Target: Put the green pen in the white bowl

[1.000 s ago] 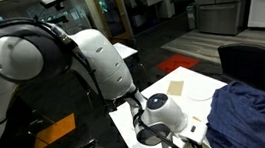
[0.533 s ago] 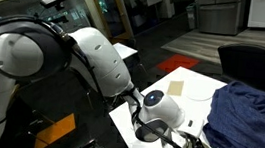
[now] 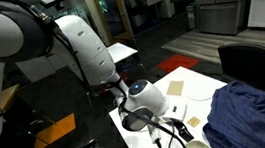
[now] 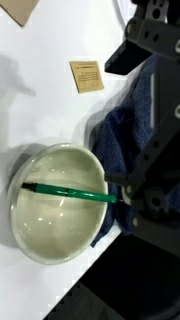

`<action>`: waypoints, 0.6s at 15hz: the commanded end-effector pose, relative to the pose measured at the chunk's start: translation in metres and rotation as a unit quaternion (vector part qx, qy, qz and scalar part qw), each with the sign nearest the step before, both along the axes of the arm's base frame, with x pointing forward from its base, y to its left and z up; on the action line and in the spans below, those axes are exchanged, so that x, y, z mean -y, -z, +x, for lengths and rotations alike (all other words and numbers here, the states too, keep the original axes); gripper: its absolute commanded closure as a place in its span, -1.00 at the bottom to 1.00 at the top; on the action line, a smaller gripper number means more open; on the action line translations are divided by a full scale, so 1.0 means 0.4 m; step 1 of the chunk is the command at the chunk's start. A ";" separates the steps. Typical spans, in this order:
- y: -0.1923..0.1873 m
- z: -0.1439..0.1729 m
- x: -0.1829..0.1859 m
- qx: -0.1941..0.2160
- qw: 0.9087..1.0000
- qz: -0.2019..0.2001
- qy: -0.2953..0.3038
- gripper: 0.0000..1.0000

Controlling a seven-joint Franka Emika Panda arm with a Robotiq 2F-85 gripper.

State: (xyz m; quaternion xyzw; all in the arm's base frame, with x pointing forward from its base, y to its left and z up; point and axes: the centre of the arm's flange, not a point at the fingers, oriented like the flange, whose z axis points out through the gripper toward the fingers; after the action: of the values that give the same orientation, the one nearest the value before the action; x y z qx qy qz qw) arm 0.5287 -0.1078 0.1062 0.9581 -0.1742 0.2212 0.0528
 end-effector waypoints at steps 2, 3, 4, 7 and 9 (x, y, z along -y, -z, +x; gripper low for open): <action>-0.107 -0.057 -0.097 -0.031 0.998 -0.011 -0.057 -1.00; -0.115 -0.064 -0.112 -0.041 0.996 -0.009 -0.074 -1.00; -0.121 -0.071 -0.132 -0.048 0.995 -0.008 -0.085 -1.00; -0.143 -0.091 -0.162 -0.065 0.991 -0.010 -0.116 -1.00; -0.157 -0.103 -0.175 -0.073 0.988 -0.011 -0.133 -1.00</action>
State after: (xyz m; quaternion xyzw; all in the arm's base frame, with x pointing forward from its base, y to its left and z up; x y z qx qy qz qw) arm 0.5034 -0.0440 0.1442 0.9811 -0.0684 0.1758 0.0439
